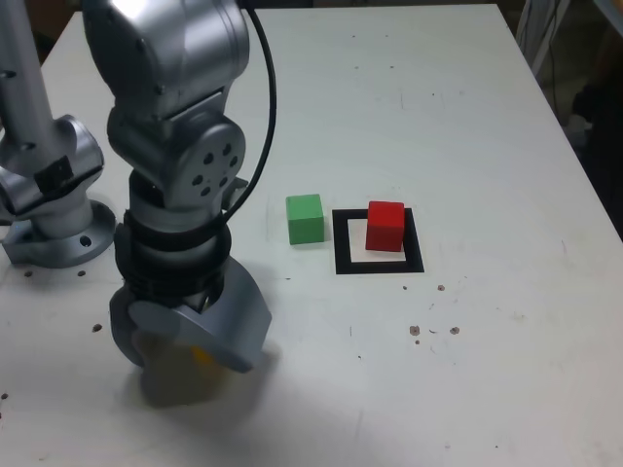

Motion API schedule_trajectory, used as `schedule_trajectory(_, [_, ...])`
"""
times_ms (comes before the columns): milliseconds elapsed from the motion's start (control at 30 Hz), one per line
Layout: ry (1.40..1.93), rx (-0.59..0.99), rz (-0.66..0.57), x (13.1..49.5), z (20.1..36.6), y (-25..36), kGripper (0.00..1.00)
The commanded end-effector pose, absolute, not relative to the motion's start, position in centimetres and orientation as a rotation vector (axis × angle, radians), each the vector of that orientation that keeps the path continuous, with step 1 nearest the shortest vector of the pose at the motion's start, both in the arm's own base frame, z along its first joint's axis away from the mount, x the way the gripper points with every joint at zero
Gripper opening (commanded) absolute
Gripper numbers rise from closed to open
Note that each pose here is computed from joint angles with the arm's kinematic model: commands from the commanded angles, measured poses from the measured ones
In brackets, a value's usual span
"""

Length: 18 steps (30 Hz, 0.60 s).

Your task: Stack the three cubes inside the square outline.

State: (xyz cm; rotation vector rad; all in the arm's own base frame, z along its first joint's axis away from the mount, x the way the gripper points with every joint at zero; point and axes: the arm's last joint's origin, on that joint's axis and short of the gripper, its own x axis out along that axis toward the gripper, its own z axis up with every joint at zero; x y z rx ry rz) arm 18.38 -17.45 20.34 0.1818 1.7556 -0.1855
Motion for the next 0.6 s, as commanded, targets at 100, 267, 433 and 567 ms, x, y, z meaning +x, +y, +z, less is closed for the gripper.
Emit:
schedule_trajectory(100, [1.764,0.178,-0.168,18.9,20.0,-17.5,0.91])
schedule_trajectory(267, [1.778,0.165,-0.113,20.0,19.4,-17.7,0.80])
schedule_trajectory(433, [1.781,0.144,-0.022,20.7,19.0,-16.8,0.69])
schedule_trajectory(567, [1.785,0.144,0.010,20.9,19.2,-16.2,0.62])
